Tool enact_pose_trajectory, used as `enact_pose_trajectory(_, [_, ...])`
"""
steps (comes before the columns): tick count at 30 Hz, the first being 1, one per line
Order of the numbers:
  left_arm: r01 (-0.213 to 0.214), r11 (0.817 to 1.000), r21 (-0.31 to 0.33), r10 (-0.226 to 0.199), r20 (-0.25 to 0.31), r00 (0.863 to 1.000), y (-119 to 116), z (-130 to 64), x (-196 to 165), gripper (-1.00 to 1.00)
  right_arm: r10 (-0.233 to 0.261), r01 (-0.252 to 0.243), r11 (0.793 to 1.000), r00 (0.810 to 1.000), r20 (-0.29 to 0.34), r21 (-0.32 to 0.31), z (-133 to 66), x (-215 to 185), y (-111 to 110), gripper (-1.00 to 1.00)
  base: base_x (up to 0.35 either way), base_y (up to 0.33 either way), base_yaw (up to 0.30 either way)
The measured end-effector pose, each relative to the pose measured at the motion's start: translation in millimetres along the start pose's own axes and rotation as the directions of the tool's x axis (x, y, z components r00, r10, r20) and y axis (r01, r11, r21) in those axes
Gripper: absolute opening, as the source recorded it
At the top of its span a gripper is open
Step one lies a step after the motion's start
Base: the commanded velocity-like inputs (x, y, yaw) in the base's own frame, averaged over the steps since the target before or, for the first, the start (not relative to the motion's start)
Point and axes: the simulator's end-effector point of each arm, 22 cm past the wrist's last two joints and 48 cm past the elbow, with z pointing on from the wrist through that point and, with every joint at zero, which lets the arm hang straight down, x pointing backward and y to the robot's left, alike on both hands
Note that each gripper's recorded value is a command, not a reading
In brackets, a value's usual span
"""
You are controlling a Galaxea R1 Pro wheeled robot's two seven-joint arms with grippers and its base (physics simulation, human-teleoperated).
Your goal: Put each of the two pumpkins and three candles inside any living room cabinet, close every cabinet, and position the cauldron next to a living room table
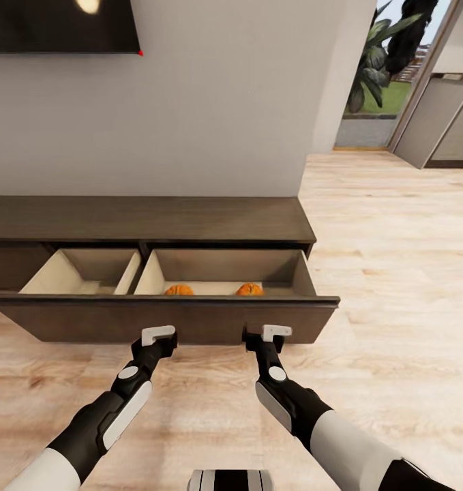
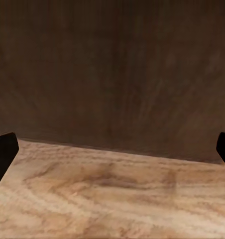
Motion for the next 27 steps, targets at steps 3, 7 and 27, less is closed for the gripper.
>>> enact_pose_trajectory(3, [0.000, 1.000, -0.001, 0.000, 0.001, 1.000, 1.0, 0.1, -0.4, 1.00, 0.000, 0.000, 1.000, 1.000, 0.000, 0.000, 0.0, 0.0, 0.0, 1.00, 0.205, 0.000, 0.000])
enact_pose_trajectory(7, [0.001, 1.000, -0.002, -0.001, 0.001, 1.000, 1.2, 0.1, -0.5, 1.00, 0.000, 0.000, 1.000, 1.000, 0.000, 0.000, 0.0, 0.0, 0.0, 1.00, 0.201, 0.000, 0.000])
enact_pose_trajectory(27, [0.001, 1.000, 0.000, -0.001, -0.011, 1.000, 1.1, 3.2, 6.4, 1.00, 0.001, -0.001, 1.000, 1.000, -0.013, 0.002, 2.1, 8.3, -1.0, 1.00, 0.055, 0.000, 0.000])
